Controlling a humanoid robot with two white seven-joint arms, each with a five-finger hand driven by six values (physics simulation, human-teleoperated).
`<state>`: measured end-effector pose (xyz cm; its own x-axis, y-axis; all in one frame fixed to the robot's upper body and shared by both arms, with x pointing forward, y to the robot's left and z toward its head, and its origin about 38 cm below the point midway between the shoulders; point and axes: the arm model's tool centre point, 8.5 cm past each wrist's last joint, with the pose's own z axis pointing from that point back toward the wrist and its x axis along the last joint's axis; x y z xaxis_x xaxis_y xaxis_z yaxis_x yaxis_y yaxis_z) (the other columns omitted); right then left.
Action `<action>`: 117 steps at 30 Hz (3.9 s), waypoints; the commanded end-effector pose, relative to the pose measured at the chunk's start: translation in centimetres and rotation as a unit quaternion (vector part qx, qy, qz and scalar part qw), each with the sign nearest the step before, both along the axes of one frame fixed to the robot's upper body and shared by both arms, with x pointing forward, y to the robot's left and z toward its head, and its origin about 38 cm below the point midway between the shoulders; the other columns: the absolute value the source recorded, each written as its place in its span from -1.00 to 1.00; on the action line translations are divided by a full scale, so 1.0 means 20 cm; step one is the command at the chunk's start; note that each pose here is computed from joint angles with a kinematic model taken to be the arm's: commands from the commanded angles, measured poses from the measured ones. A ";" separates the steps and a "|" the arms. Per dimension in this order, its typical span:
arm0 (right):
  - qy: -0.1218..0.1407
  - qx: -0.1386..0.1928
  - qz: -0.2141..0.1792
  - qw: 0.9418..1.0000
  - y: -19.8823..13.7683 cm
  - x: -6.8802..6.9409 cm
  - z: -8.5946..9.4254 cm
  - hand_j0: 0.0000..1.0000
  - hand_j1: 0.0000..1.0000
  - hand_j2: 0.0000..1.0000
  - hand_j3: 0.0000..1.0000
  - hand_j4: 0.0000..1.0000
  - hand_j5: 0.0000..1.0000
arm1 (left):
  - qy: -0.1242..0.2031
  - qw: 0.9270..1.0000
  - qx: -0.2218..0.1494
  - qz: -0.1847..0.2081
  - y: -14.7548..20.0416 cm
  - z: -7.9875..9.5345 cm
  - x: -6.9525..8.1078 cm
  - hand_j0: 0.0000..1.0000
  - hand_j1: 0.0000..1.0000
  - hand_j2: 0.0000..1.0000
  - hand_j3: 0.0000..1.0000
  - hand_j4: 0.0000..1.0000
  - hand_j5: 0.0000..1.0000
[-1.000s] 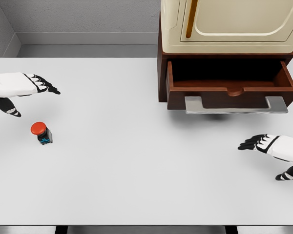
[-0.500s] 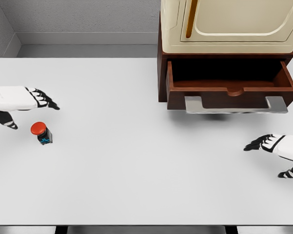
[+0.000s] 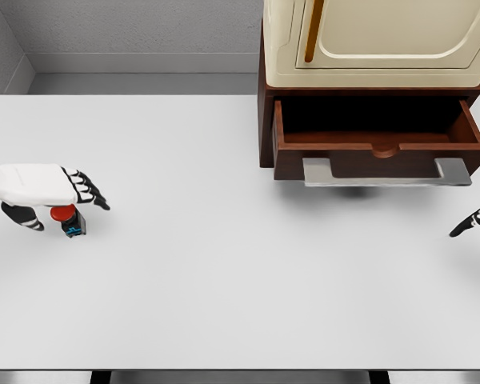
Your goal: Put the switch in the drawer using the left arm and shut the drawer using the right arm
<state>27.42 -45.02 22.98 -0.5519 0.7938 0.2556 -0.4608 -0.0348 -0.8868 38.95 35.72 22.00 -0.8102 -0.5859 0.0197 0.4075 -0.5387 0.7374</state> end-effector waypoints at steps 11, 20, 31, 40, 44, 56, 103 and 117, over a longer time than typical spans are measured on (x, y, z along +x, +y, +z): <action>0.000 0.000 0.001 1.000 0.00 0.01 0.01 0.32 0.32 0.32 0.32 0.32 0.32 | 0.002 1.000 0.014 0.014 0.05 -0.04 0.02 0.79 0.79 0.79 0.79 0.79 0.79; 0.000 0.003 0.007 1.000 0.02 0.02 0.01 0.15 0.15 0.15 0.15 0.15 0.15 | 0.000 1.000 0.023 0.013 0.05 -0.04 0.02 0.55 0.55 0.55 0.55 0.55 0.55; -0.006 -0.001 0.017 1.000 0.04 0.05 0.03 0.13 0.13 0.13 0.13 0.13 0.13 | 0.000 1.000 0.023 0.010 0.04 -0.04 0.01 0.49 0.49 0.49 0.49 0.49 0.49; -0.004 0.002 0.024 1.000 0.07 0.06 0.02 0.14 0.14 0.14 0.14 0.14 0.14 | 0.003 1.000 0.024 0.008 0.04 -0.05 0.01 0.12 0.12 0.12 0.12 0.12 0.12; -0.007 -0.003 0.027 1.000 0.07 0.07 0.04 0.15 0.15 0.15 0.15 0.15 0.15 | 0.003 1.000 0.023 0.007 0.03 -0.05 0.01 -0.11 -0.11 -0.11 -0.11 -0.11 -0.11; -0.019 0.008 0.028 0.999 0.06 0.09 0.12 0.15 0.15 0.15 0.15 0.15 0.15 | -0.012 0.999 0.014 -0.034 -0.09 0.01 -0.02 -0.30 -0.30 -0.30 -0.30 -0.30 -0.30; -0.019 0.004 0.031 0.999 0.06 0.10 0.13 0.15 0.15 0.15 0.15 0.15 0.15 | -0.189 0.915 -0.176 -0.311 -1.36 0.82 0.04 -0.30 -0.30 -0.30 -0.30 -0.30 -0.30; -0.019 0.004 0.031 0.999 0.06 0.10 0.13 0.13 0.13 0.13 0.13 0.13 0.13 | -0.157 0.915 -0.236 -0.288 -1.63 0.82 0.22 -0.30 -0.30 -0.30 -0.30 -0.30 -0.30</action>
<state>29.38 -43.74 25.44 -0.6115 0.7559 0.2338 -0.4223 -0.0619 -0.9044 43.05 3.88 38.52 -0.9880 -0.0463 -0.1475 -0.1354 -0.2016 0.9701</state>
